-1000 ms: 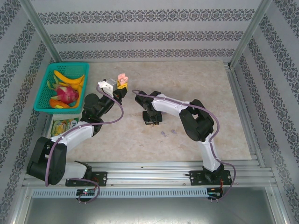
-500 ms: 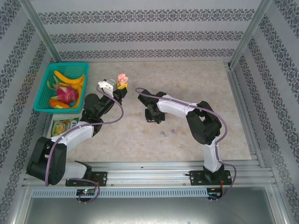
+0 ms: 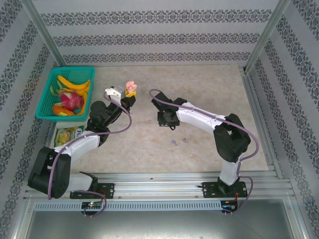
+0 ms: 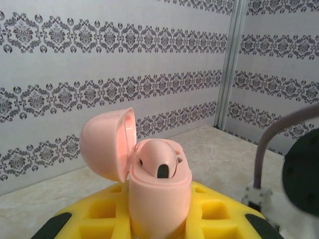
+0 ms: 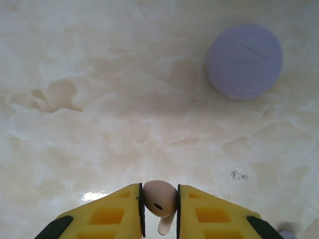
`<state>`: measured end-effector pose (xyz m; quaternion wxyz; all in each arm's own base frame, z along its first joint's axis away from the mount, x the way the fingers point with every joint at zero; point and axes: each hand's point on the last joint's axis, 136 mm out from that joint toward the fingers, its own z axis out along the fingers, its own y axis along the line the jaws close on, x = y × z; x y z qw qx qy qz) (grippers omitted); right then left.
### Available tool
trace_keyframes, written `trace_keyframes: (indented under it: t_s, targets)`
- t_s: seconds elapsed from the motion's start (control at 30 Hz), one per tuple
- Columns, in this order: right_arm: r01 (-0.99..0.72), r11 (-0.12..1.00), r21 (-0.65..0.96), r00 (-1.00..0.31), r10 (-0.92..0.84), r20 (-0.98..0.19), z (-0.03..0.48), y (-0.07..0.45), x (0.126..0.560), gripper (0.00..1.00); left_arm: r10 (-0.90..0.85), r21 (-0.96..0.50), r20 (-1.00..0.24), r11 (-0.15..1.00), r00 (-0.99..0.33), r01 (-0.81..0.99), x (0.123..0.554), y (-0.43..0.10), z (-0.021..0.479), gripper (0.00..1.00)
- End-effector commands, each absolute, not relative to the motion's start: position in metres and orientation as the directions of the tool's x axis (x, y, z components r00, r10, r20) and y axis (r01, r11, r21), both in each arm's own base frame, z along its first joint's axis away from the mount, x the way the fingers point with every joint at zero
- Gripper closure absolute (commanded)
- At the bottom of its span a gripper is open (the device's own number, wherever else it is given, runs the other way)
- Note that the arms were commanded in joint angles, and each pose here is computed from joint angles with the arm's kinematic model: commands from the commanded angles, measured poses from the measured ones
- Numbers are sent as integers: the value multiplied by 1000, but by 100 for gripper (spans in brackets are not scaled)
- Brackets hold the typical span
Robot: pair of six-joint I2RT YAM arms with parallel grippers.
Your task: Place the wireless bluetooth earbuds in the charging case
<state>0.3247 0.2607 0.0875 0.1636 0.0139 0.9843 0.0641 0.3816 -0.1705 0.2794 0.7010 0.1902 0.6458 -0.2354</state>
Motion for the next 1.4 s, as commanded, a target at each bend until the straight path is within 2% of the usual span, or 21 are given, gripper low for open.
trace_keyframes:
  t_s: [0.0,0.43,0.73,1.03,1.37]
  targets:
    - [-5,987,159,-905,63,-420,120,254,338,77,-89,-26,-993,814,81,581,376,-166,288,100]
    - [-122,955,271,-749,90,-657,240,247,354,76,-86,-34,-996,719,40,694,361,-186,284,100]
    - [-227,922,312,-638,101,-763,312,253,359,75,-88,-71,-996,610,-22,789,351,-206,273,100]
    - [-361,878,314,-563,63,-824,341,277,364,74,-74,-98,-995,508,-70,856,352,-229,265,100]
    - [-513,824,241,-463,-30,-886,356,309,355,74,-97,-101,-993,483,-62,870,362,-243,275,100]
